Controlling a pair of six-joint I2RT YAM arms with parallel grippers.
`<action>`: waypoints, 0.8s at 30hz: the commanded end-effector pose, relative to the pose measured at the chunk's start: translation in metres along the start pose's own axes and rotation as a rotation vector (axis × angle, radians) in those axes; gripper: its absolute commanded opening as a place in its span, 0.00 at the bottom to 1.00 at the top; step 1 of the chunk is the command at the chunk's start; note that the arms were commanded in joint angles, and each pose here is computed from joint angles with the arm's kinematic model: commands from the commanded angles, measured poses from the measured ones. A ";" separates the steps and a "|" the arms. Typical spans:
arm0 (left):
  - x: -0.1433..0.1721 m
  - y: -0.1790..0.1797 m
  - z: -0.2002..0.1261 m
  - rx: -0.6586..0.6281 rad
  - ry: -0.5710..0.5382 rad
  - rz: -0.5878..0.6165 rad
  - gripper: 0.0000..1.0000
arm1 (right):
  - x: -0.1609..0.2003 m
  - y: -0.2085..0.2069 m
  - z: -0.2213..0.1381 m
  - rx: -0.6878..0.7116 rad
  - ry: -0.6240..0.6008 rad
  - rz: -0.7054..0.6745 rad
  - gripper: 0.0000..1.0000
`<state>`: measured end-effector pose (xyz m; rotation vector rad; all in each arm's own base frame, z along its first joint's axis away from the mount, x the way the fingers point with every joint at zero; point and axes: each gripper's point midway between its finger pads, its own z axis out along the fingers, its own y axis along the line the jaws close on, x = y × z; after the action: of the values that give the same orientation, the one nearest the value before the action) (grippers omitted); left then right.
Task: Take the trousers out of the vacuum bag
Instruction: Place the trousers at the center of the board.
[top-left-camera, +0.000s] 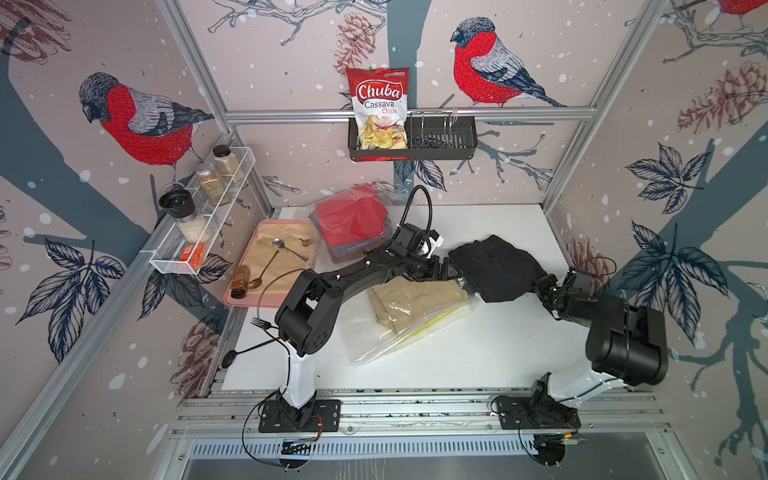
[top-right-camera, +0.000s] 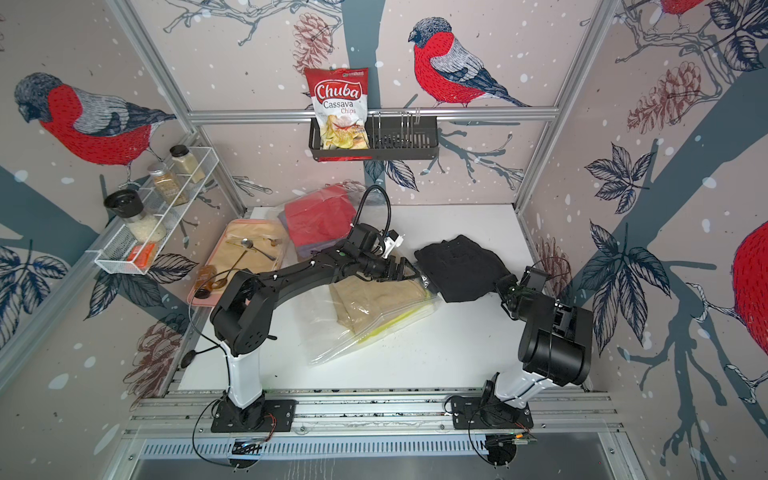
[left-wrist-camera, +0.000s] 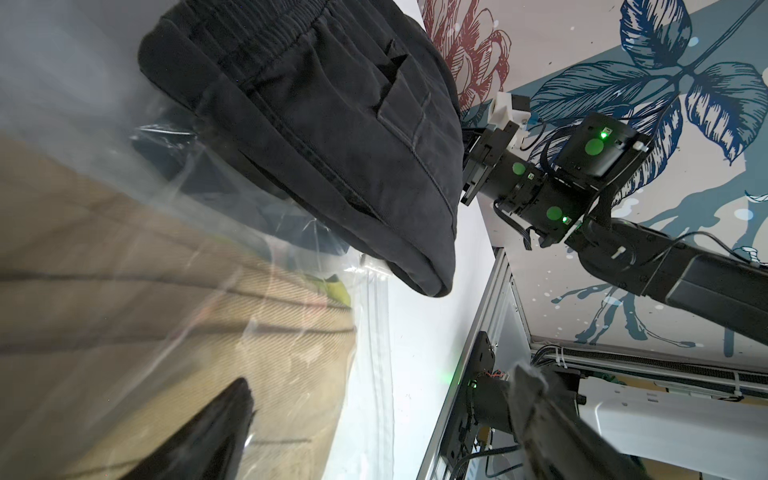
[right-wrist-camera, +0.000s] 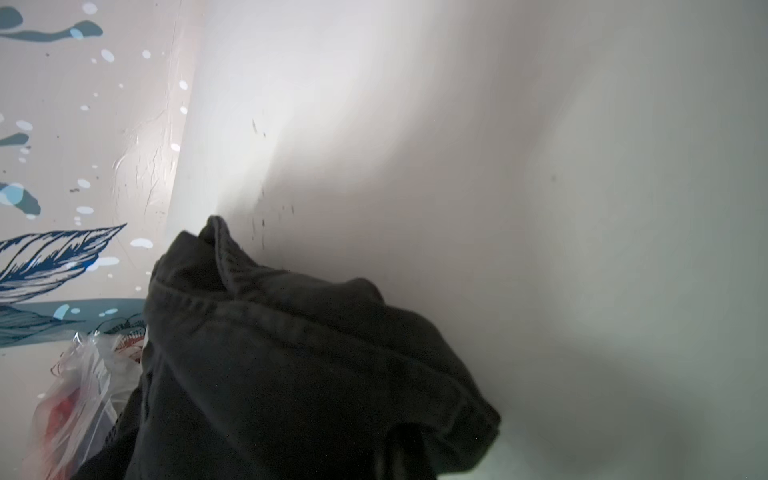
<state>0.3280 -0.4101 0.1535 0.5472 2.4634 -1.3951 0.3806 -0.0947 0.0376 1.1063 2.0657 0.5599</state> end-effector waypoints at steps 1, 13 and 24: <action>-0.001 -0.003 -0.003 0.012 -0.008 0.011 0.98 | -0.023 0.011 0.004 -0.040 -0.036 0.010 0.00; -0.003 -0.005 -0.005 0.010 -0.013 0.030 0.98 | 0.009 0.009 -0.046 -0.109 -0.019 0.028 0.37; -0.001 -0.004 -0.005 0.019 -0.016 0.040 0.98 | 0.078 0.036 -0.090 -0.300 0.115 -0.015 0.73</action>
<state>0.3251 -0.4077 0.1520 0.5511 2.4650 -1.3919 0.3061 -0.0355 0.0838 0.9546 1.9828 0.7908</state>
